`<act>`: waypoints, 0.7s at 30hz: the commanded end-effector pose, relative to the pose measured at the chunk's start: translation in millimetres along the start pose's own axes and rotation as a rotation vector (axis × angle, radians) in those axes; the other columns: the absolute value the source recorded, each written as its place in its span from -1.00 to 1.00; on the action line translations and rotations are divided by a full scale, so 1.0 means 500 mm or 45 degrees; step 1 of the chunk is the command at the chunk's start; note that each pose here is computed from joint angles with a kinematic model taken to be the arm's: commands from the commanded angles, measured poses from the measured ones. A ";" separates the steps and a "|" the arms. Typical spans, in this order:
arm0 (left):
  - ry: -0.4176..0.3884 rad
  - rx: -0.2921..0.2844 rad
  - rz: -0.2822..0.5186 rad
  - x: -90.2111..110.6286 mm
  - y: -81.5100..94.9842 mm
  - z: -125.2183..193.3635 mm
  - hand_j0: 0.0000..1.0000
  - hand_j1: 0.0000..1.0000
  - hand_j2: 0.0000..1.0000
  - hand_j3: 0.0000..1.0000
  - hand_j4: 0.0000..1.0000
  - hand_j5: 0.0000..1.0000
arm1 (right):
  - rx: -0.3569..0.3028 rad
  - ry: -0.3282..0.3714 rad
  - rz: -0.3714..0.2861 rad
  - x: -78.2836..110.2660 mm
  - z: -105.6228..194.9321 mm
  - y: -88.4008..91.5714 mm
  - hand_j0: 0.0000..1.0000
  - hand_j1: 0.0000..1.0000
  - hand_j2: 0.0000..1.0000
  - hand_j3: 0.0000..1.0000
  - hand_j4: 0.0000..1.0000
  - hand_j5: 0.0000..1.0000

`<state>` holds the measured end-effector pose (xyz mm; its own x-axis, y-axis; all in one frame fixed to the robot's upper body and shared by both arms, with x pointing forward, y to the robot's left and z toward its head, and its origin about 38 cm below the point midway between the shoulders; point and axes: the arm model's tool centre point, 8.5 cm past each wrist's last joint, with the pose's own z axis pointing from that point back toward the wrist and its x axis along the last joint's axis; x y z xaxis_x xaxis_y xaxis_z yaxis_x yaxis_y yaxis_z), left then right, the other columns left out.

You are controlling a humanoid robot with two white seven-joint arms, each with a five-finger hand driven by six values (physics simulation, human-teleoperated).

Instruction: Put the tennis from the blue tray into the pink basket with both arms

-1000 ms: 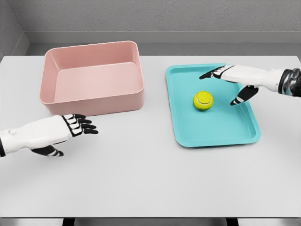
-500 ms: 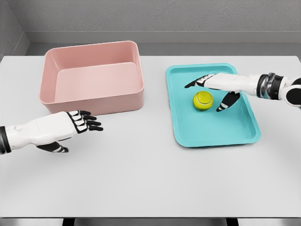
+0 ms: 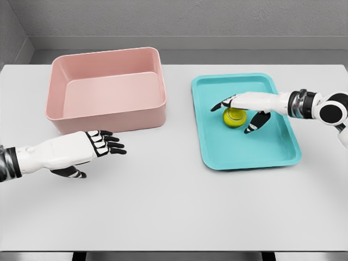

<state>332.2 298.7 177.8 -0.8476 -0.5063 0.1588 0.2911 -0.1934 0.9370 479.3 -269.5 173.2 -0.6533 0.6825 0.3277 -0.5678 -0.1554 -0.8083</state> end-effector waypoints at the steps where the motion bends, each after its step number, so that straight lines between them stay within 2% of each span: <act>1: 0.000 0.005 0.007 0.000 0.001 0.001 1.00 1.00 1.00 1.00 1.00 1.00 | 0.000 0.013 -0.011 -0.008 0.003 0.002 0.78 0.78 0.78 0.78 0.78 0.78; 9: 0.004 -0.005 0.007 -0.002 0.001 0.005 1.00 1.00 1.00 1.00 1.00 1.00 | -0.004 0.032 -0.032 -0.015 -0.006 0.003 0.78 0.78 0.78 0.78 0.78 0.78; 21: 0.002 0.014 0.006 -0.006 0.019 0.010 1.00 1.00 1.00 1.00 1.00 1.00 | 0.002 0.061 -0.045 -0.028 -0.020 0.011 0.77 0.77 0.77 0.77 0.77 0.77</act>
<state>335.3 301.5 186.2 -0.8481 -0.5071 0.1534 0.2839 -0.1906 0.9397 489.2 -272.3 160.3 -0.6155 0.7171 0.3270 -0.5869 -0.1400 -0.7975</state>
